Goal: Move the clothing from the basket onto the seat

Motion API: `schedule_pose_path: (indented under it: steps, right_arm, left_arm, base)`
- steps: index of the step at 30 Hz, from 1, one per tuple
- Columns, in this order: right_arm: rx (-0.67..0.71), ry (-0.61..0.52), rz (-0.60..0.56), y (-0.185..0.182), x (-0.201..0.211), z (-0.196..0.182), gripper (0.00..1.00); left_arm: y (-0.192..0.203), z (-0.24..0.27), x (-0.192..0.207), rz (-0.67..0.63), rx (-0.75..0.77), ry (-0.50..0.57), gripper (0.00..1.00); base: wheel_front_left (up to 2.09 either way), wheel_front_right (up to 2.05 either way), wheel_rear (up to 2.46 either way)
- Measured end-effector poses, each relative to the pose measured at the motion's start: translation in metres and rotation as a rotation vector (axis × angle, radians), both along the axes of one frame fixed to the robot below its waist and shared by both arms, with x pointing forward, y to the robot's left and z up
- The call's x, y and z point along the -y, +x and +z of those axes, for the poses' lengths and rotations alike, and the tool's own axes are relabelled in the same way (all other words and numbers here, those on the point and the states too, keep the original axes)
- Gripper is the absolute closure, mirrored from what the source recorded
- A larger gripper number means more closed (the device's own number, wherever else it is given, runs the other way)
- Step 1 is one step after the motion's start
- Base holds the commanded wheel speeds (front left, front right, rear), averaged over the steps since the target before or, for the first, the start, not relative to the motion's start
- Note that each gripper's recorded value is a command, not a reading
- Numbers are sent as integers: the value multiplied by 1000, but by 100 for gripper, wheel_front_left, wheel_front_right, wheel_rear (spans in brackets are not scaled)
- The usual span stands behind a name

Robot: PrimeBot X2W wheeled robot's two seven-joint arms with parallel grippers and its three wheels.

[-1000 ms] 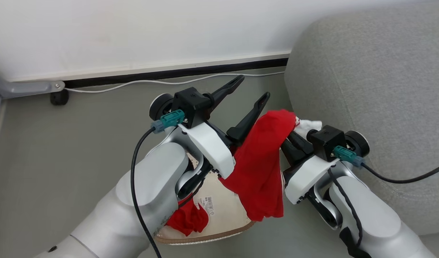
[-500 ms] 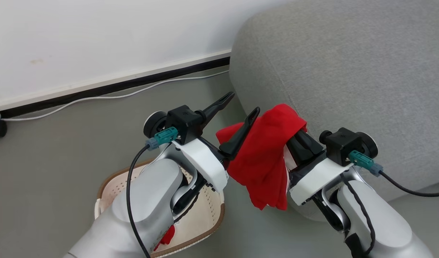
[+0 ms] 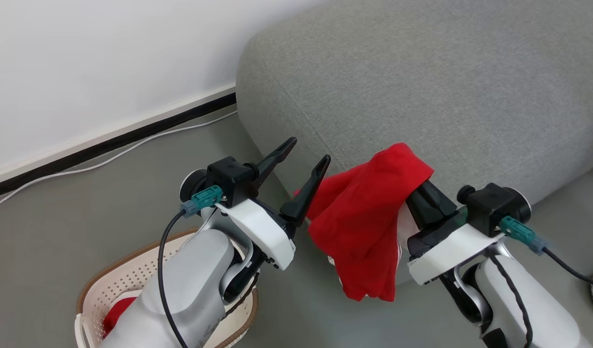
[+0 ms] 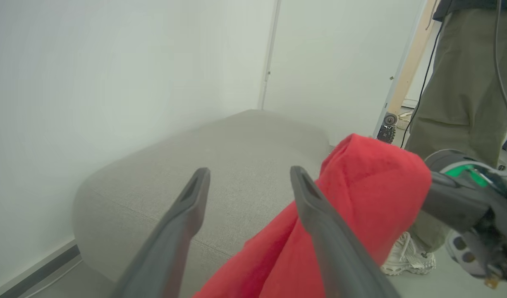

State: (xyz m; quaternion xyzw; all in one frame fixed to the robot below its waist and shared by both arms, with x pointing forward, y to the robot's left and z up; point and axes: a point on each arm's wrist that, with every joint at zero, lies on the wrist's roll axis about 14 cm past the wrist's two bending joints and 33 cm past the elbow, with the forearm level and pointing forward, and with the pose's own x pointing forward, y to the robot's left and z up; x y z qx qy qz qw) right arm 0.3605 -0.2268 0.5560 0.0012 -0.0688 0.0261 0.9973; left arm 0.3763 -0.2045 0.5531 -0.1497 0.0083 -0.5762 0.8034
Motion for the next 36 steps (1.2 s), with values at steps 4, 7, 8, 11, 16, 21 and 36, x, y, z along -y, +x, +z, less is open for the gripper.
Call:
schedule_pose_path:
  steps: [4,7,8,11,16,21,36]
  right_arm:
    - [43,-5,-61,-5,21,14,100]
    - [75,-20,-109,-5,39,26,100]
    - [81,-32,-129,-5,47,29,100]
    - [105,-95,-185,-2,72,43,100]
    - [181,-197,-226,23,98,83,100]
    - [222,-275,-270,56,124,112,100]
    - [219,-391,-415,160,185,132,100]
  left_arm:
    - [-5,-5,6,-20,-11,1,0]
    - [-3,-11,6,-23,-24,5,0]
    - [-2,-13,5,-24,-28,7,0]
    - [-2,-23,5,-33,-45,17,0]
    - [5,-46,0,-33,-84,39,0]
    - [20,-70,-5,-30,-110,63,0]
    - [61,-158,-31,1,-225,129,0]
  base:
    - [0,0,0]
    - [0,0,0]
    - [0,0,0]
    - [0,0,0]
    - [0,0,0]
    - [0,0,0]
    - [0,0,0]
